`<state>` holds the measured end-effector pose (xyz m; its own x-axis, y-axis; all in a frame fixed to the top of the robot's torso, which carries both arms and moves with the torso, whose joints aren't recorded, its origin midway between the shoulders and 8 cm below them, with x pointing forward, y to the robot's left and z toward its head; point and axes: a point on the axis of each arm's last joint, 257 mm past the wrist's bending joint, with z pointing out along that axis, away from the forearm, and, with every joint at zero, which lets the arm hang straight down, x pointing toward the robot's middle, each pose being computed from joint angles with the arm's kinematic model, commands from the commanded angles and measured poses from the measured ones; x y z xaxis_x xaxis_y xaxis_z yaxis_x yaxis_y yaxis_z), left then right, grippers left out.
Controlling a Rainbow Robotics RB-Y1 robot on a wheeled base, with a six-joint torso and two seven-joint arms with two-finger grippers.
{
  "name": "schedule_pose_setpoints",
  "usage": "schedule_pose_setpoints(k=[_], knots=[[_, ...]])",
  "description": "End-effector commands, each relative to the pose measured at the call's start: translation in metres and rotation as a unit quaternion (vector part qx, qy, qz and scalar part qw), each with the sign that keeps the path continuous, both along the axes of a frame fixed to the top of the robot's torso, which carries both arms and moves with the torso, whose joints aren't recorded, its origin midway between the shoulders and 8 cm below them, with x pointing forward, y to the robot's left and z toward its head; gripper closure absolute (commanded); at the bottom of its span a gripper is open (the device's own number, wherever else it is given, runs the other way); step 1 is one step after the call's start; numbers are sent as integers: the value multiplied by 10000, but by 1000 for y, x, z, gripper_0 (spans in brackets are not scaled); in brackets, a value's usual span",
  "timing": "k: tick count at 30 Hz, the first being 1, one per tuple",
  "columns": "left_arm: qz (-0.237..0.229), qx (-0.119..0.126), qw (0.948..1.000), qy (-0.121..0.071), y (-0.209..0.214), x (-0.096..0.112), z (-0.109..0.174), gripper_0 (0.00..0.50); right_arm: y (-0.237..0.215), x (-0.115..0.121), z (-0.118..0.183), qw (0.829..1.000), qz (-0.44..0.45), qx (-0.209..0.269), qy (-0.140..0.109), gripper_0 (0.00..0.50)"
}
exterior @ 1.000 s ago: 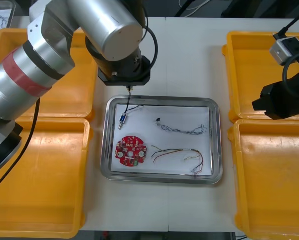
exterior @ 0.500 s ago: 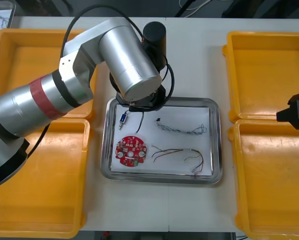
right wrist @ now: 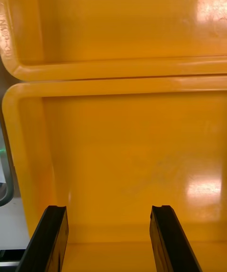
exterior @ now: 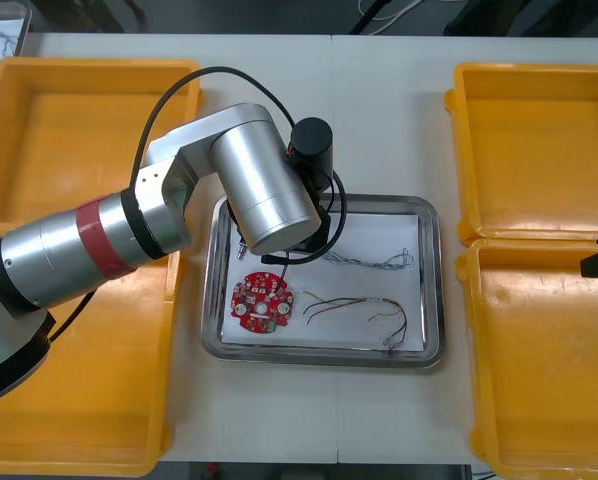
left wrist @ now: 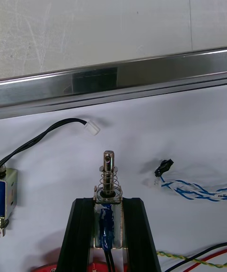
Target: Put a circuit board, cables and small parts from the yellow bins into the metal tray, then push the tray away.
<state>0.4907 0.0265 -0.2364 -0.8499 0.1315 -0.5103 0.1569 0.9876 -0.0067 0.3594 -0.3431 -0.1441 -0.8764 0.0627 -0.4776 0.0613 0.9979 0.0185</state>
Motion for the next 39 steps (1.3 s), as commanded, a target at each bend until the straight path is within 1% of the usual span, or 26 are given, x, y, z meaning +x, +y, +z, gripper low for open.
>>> schedule_pose_setpoints(k=[1,3,7,9,14,24,26,27,28,29,31,33,39], knots=[[78,-194,9998,-49,-16,-7,-8,500,-28,-4,9,9993,-356,-143,13,0],[96,-203,9997,-54,-16,-6,-11,500,-32,-7,7,9992,-357,-166,76,0],[156,-204,9997,-51,-13,-2,-16,500,-37,-9,7,9990,-374,-206,125,0],[146,-192,9996,-129,-12,4,-20,500,-40,-12,4,9988,-384,-225,197,0],[176,-264,9993,-187,-11,12,-24,500,-43,-15,3,9986,-421,-222,243,0],[194,-275,9993,-169,-11,12,-25,500,-45,-15,3,9987,-399,-163,271,0],[200,-289,9992,-163,-12,11,-25,497,-44,-16,3,9987,-396,-158,281,0],[207,-300,9992,-163,-12,11,-24,486,-45,-16,3,9987,-403,-157,282,0],[212,-315,9992,-156,-13,10,-24,393,-44,-16,3,9987,-392,-156,281,0],[212,-322,9991,-158,-13,10,-24,344,-44,-16,3,9987,-397,-147,283,0],[238,-338,9990,-154,-13,10,-24,70,-45,-17,3,9987,-407,-130,289,0],[244,-344,9990,-151,-13,10,-24,0,-45,-18,3,9987,-406,-122,294,0],[256,-382,9988,-165,-13,10,-20,0,-45,-19,3,9987,-403,-93,298,0]])
